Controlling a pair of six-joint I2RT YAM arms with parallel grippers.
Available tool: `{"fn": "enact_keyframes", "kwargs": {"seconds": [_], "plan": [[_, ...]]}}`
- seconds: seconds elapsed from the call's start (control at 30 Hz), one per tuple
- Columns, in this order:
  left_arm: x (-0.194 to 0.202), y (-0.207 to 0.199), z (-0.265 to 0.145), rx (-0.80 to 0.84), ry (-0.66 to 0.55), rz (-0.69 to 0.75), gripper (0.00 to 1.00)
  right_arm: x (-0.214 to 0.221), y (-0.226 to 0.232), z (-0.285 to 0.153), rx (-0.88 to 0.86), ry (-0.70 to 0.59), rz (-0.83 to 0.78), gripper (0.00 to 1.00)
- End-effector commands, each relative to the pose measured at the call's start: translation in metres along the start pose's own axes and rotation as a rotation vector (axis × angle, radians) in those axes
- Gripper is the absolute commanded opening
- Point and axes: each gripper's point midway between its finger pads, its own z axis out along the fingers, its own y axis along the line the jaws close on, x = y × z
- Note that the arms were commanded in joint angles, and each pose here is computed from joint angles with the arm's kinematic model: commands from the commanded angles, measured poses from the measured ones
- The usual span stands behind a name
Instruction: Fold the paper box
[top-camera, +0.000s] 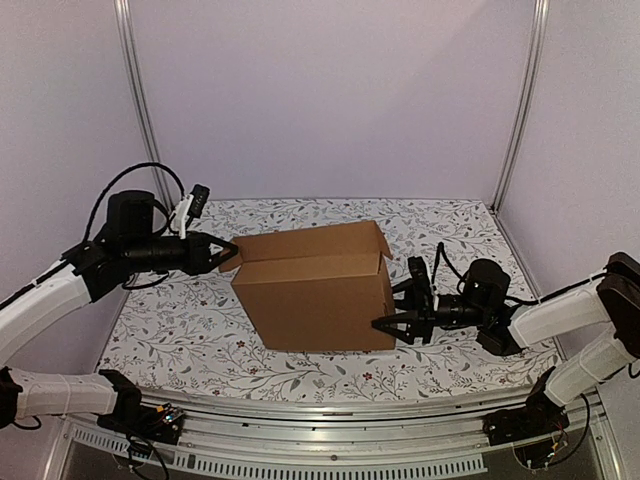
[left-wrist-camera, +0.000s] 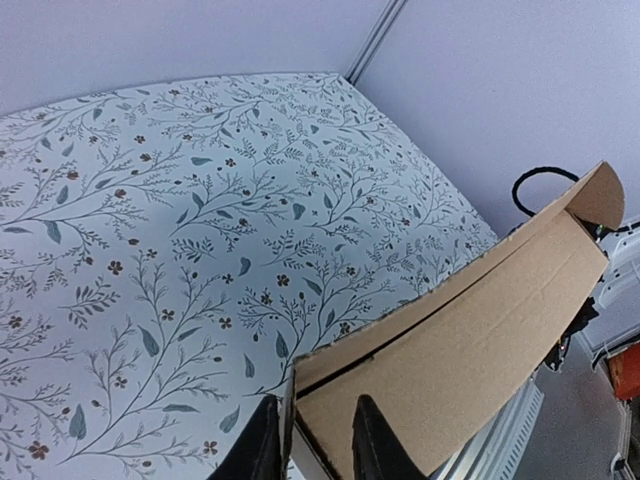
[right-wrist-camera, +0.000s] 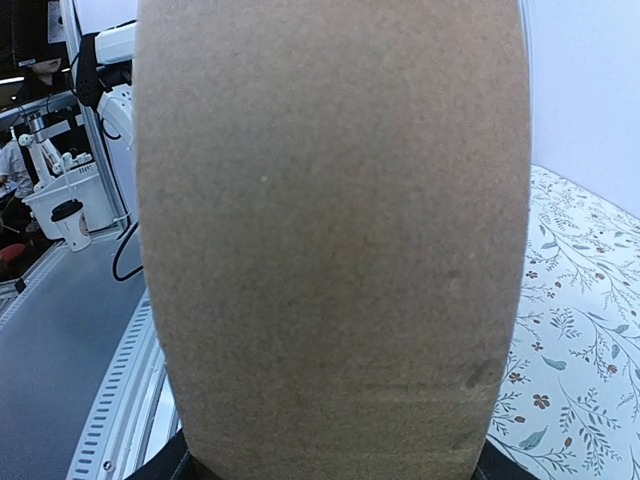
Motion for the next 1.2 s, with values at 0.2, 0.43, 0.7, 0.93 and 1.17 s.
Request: {"fn": "enact_keyframes", "kwargs": {"seconds": [0.2, 0.43, 0.7, 0.93, 1.17], "plan": [[0.011, -0.003, 0.001, -0.030, 0.078, 0.018, 0.15, -0.018, -0.003, 0.000, 0.019, -0.032, -0.057, 0.26], [0.018, -0.011, 0.005, -0.001, 0.116, -0.014, 0.05, -0.015, -0.004, 0.004, 0.050, -0.025, -0.090, 0.25], [0.031, -0.016, 0.011, 0.007, 0.150, -0.034, 0.00, -0.007, -0.012, 0.013, 0.115, -0.012, -0.163, 0.25], [0.041, -0.017, 0.019, 0.018, 0.159, -0.045, 0.00, 0.012, -0.027, 0.018, 0.185, -0.025, -0.189, 0.30], [0.058, -0.023, 0.029, 0.034, 0.200, -0.041, 0.00, 0.035, -0.040, 0.020, 0.230, -0.002, -0.161, 0.46]]}}
